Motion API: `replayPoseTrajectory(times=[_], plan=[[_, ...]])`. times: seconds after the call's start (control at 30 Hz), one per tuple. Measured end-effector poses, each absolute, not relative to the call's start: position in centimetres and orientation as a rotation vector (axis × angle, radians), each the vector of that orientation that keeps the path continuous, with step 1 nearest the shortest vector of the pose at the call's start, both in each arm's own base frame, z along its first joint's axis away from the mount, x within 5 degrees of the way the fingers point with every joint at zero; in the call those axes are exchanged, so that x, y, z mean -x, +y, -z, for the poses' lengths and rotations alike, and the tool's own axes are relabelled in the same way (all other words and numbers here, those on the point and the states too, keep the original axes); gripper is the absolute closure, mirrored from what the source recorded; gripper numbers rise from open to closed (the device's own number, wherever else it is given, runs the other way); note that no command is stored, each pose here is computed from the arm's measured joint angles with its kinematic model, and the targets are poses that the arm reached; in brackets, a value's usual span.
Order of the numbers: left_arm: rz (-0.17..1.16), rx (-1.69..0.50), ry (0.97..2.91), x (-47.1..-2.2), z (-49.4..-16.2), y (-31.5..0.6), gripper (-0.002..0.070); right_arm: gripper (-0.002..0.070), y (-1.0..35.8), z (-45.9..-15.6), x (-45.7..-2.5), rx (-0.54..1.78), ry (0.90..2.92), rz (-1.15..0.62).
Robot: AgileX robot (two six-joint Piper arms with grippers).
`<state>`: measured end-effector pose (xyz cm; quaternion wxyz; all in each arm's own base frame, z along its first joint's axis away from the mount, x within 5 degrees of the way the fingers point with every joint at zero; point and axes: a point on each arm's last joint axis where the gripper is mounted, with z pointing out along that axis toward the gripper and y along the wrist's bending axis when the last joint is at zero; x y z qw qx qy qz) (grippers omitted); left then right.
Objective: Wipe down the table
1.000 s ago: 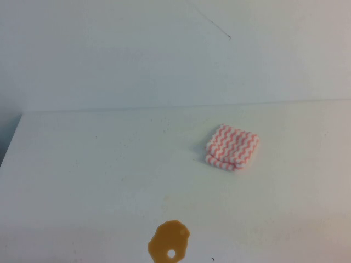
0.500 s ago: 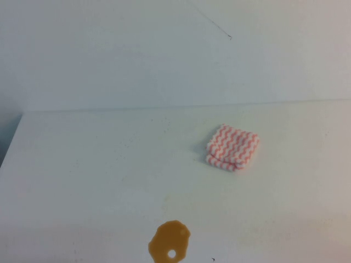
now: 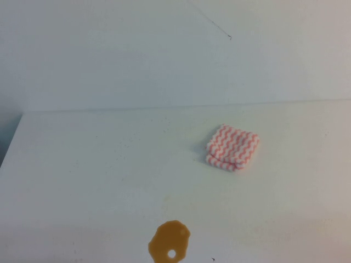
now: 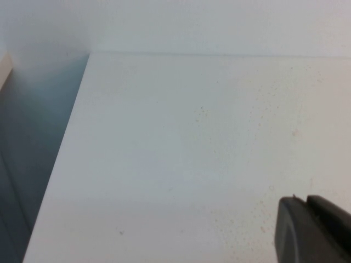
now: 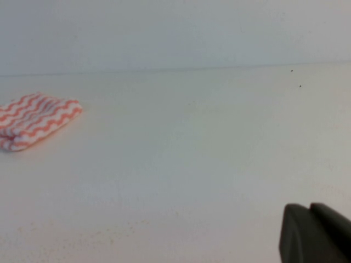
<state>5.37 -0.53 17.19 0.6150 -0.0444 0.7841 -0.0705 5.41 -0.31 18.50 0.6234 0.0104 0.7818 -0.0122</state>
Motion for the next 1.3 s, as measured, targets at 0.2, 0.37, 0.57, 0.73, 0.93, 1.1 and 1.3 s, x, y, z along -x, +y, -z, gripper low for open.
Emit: replayPoseTrajectory(times=[0.2, 0.37, 0.57, 0.73, 0.93, 1.1, 1.3], plan=[[0.162, 0.102, 1.807, -5.4, -17.2, -0.5, 0.0674, 0.0679, -0.3, -18.5, -5.4, -0.024, 1.795, 0.028], [0.162, 0.102, 1.807, -5.4, -17.2, -0.5, 0.0675, 0.0679, -0.3, -18.9, -5.5, -0.016, 1.752, 0.029], [0.162, 0.102, 1.807, -5.4, -17.2, -0.5, 0.0675, 0.0680, -0.1, -20.3, -5.6, 0.011, 1.598, 0.030], [0.162, 0.102, 1.807, -5.4, -17.2, -0.5, 0.0675, 0.0679, 0.0, -21.5, -5.6, 0.039, 1.467, 0.032], [0.162, 0.102, 1.807, -5.4, -17.2, -0.5, 0.0675, 0.0680, 0.4, -23.4, -5.2, 0.062, 1.253, 0.012], [0.162, 0.102, 1.807, -5.4, -17.2, -0.5, 0.0675, 0.0680, 0.4, -23.8, -5.0, 0.068, 1.196, 0.007], [0.162, 0.102, 1.807, -5.4, -17.2, -0.5, 0.0675, 0.0679, 0.4, -23.9, -5.0, 0.093, 1.182, 0.056]])
